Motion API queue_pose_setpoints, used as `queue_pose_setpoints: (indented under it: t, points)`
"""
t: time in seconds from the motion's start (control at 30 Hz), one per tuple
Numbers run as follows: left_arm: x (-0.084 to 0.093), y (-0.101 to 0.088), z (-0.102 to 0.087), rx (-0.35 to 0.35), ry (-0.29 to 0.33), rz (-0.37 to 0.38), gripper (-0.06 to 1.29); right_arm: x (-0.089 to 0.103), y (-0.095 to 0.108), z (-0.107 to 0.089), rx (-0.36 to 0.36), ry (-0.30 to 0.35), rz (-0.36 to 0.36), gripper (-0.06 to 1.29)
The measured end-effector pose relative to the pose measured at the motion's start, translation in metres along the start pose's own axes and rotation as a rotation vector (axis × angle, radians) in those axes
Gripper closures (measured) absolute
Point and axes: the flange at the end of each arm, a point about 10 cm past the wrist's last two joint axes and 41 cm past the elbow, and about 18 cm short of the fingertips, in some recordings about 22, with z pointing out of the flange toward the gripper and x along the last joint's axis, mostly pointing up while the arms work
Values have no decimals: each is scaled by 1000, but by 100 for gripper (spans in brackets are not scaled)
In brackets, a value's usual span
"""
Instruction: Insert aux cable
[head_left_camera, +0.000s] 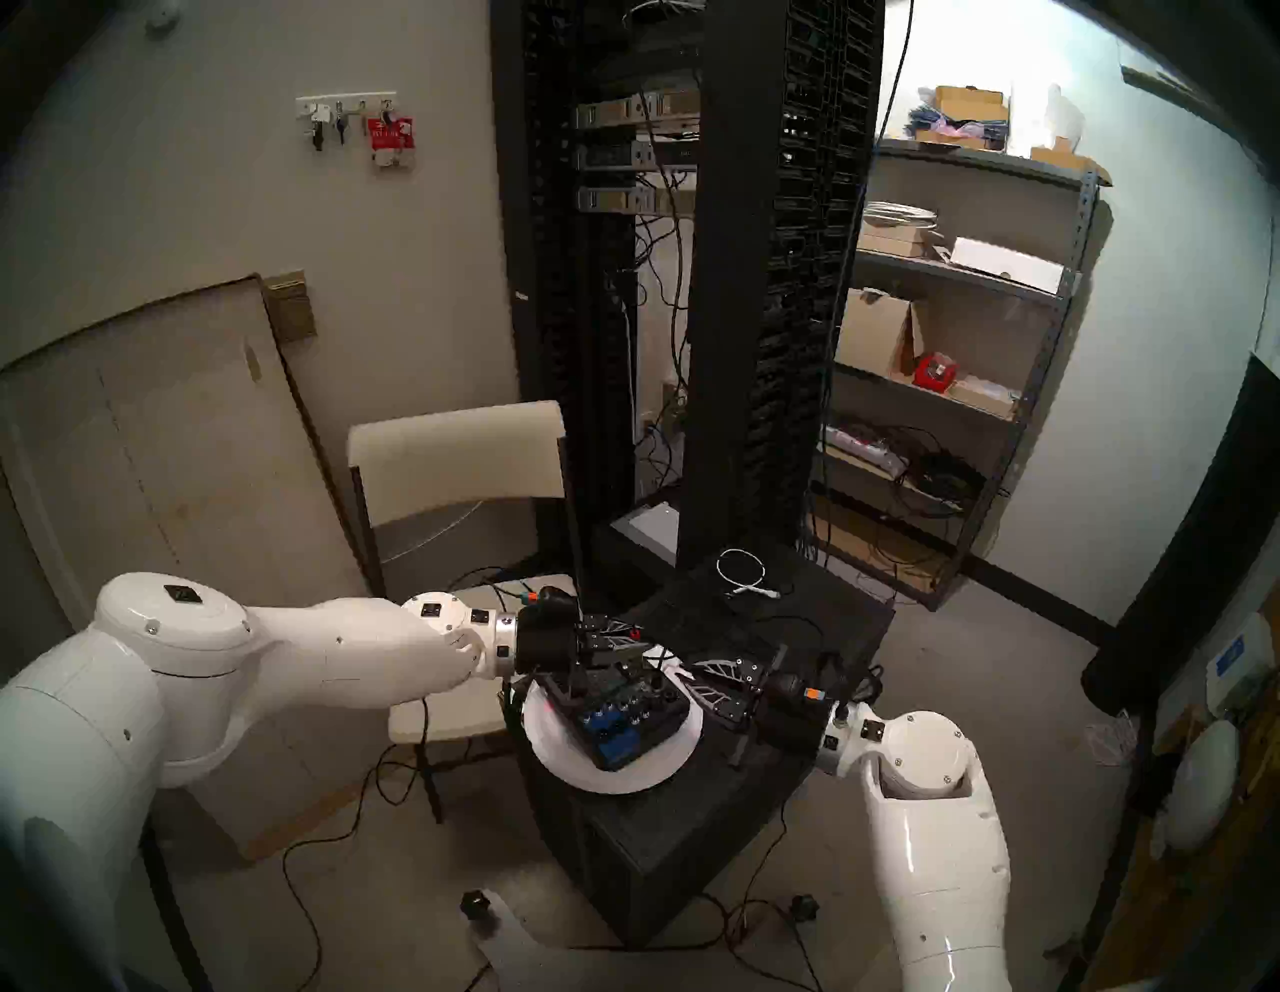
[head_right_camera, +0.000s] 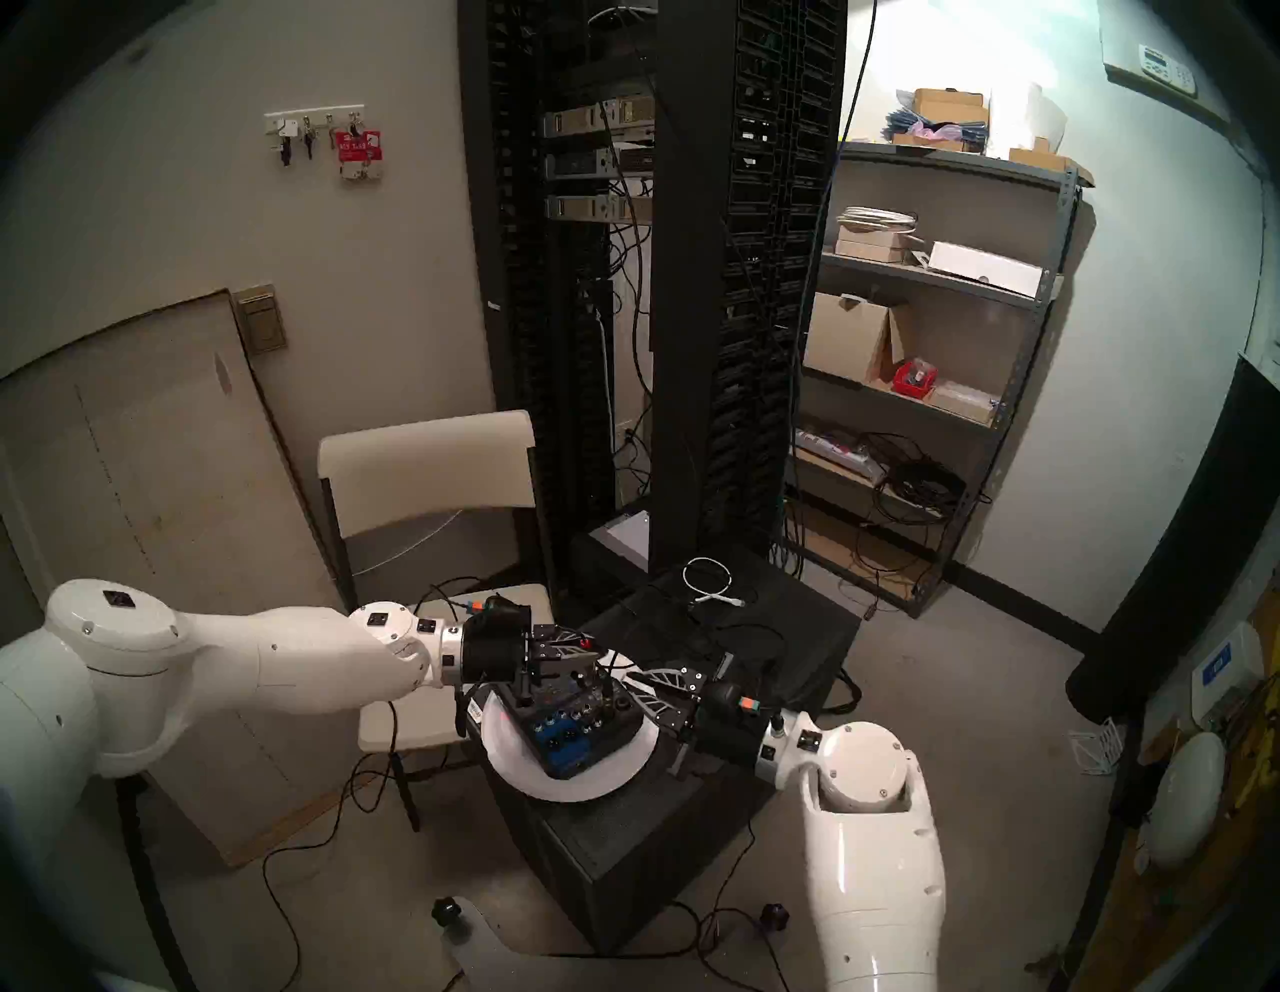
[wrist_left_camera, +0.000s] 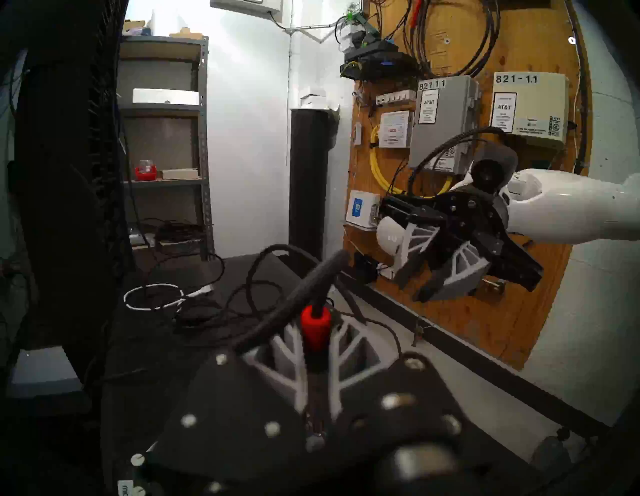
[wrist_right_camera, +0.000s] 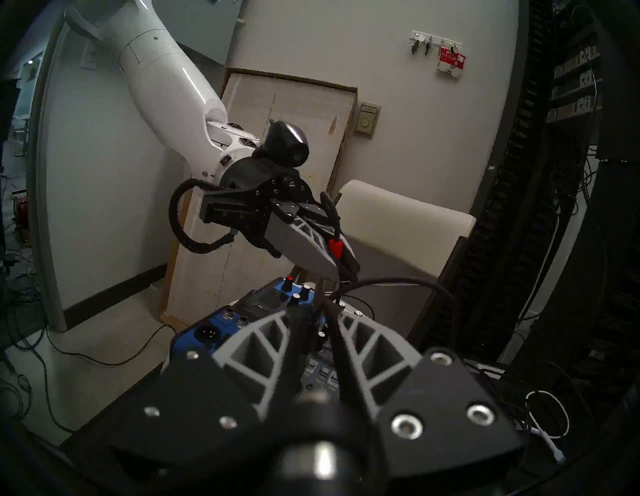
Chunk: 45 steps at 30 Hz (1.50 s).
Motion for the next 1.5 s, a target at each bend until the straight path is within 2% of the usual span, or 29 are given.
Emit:
queue_pose_setpoints:
  t: [0.37, 1.1, 1.5]
  points:
    - [4, -6, 8, -32, 5, 10, 116, 0, 0, -1, -3, 0, 1, 89]
    - [4, -6, 27, -120, -56, 16, 116, -4, 2, -2, -12, -9, 8, 89]
    - [8, -9, 35, -121, -46, 31, 116, -6, 3, -3, -15, -11, 11, 89]
